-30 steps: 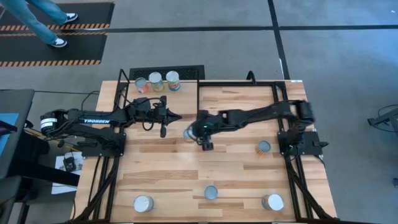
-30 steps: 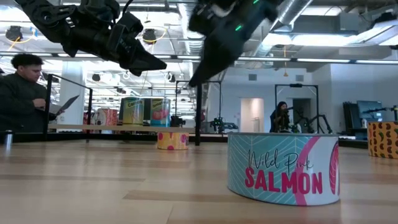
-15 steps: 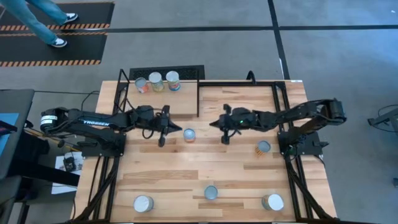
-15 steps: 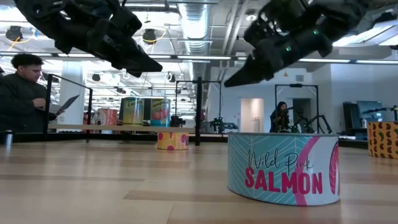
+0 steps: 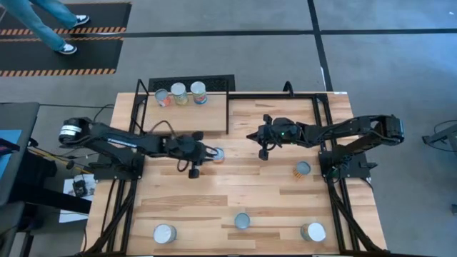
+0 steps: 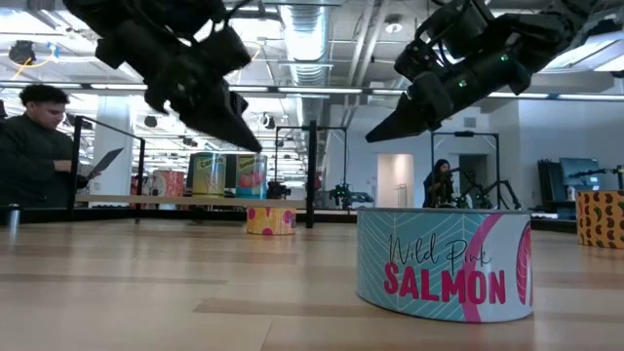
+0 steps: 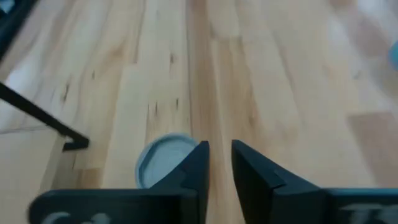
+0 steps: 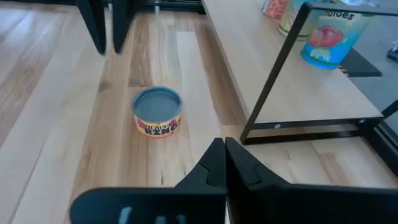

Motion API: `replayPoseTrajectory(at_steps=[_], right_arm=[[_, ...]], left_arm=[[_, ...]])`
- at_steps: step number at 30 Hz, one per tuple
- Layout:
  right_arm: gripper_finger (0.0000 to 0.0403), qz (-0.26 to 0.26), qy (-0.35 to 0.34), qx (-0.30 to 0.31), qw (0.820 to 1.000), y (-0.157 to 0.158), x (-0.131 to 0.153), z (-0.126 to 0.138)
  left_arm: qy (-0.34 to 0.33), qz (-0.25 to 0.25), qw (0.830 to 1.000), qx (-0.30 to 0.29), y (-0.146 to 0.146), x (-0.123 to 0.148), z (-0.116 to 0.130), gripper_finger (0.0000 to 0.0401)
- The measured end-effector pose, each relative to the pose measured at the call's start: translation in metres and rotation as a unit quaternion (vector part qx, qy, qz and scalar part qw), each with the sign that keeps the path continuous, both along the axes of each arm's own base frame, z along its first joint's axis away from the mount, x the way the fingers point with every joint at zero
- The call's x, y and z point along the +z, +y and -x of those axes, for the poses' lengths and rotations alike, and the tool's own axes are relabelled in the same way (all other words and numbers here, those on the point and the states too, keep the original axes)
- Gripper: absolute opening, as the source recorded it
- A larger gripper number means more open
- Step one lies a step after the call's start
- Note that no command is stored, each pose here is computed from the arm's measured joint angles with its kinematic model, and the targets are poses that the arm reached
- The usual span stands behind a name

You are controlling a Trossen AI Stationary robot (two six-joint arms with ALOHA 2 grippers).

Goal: Pick and place cans onto a shelf
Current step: Put the small canned pineapple rings on the shelf

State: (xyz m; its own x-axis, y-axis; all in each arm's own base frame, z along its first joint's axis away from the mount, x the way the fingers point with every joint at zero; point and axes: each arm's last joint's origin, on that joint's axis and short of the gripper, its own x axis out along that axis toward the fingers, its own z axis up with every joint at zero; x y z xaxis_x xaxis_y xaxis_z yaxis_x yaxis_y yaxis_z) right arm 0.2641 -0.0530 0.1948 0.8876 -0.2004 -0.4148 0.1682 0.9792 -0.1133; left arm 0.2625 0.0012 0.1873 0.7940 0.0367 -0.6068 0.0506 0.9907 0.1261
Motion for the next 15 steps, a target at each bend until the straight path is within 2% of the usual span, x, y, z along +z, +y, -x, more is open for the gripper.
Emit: replayPoseTrajectory(at_steps=[7,15], right_arm=[[0.0019,0.013,0.005,0.010,1.000,0.002,0.000,0.000],[0.0010,0.023,0.007,0.009,1.000,-0.001,0.000,0.000]], left_arm=[[0.087,-0.048,0.995,-0.002,-0.002,-0.022,-0.023,0.0100],[0.142,-0.076,0.987,-0.007,-0.001,-0.040,-0.036,0.0099]])
